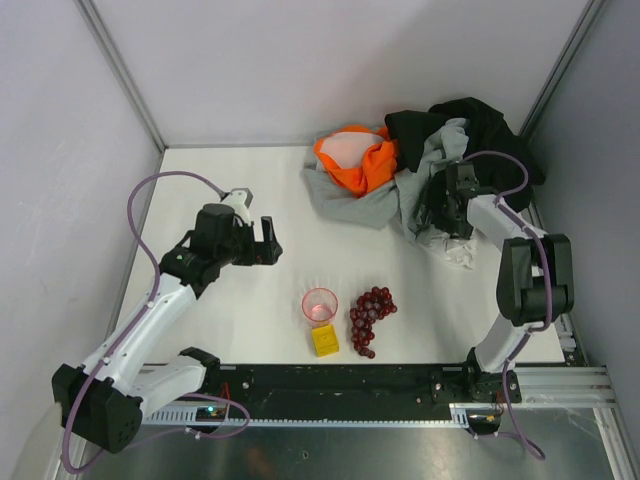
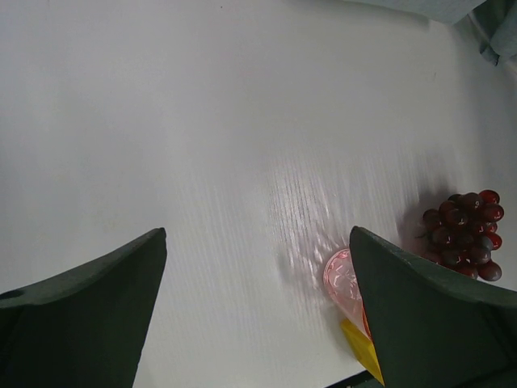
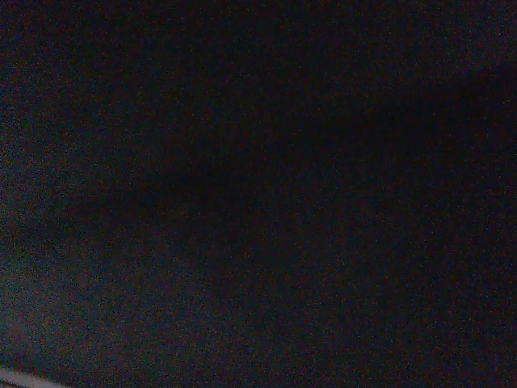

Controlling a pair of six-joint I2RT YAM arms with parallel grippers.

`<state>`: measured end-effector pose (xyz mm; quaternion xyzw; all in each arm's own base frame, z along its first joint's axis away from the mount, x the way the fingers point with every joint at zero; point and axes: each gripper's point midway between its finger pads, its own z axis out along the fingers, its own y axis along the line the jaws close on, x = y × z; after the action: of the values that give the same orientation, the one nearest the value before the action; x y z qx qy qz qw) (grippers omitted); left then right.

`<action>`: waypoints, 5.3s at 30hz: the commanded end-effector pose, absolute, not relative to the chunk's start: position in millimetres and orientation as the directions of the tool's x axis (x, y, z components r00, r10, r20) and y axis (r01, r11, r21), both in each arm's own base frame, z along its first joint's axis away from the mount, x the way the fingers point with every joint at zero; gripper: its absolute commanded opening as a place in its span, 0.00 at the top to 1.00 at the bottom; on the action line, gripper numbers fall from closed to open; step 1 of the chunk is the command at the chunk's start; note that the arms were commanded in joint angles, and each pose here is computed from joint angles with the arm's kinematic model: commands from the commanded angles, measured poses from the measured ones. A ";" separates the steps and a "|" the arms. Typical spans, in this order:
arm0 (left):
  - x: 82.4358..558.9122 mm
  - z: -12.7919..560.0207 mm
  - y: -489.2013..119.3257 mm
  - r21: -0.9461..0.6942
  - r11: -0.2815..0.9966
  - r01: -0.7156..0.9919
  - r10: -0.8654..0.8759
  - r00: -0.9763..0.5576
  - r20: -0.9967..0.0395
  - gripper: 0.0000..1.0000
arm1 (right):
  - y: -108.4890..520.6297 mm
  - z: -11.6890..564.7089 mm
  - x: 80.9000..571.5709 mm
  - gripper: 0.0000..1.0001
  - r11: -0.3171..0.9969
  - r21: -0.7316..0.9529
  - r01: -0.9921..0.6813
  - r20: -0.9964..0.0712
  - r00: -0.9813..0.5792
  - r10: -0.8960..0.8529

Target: Pick out a specific cloth from the pile

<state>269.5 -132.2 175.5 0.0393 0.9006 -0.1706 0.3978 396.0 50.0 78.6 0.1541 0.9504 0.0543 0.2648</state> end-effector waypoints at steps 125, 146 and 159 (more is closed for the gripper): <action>275.9 206.0 -210.0 -0.583 0.789 0.195 -0.220 -0.796 -0.564 0.00 | 37.4 220.9 387.3 0.01 0.926 0.346 0.154 -0.620 -0.702 0.349; 259.6 159.6 -242.7 -0.368 0.901 0.230 -0.023 -0.821 -0.571 0.00 | 202.2 107.1 407.8 0.01 0.824 0.565 0.035 -0.382 -0.874 0.300; 264.7 198.7 -229.5 -0.343 0.898 0.275 -0.043 -0.722 -0.691 0.00 | 230.2 104.2 467.0 0.31 0.799 0.601 0.011 -0.381 -0.875 0.298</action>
<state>255.2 -230.2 164.3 0.0587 0.9247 -0.2067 0.3143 430.6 217.3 71.8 0.1018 0.9335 0.2835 0.1947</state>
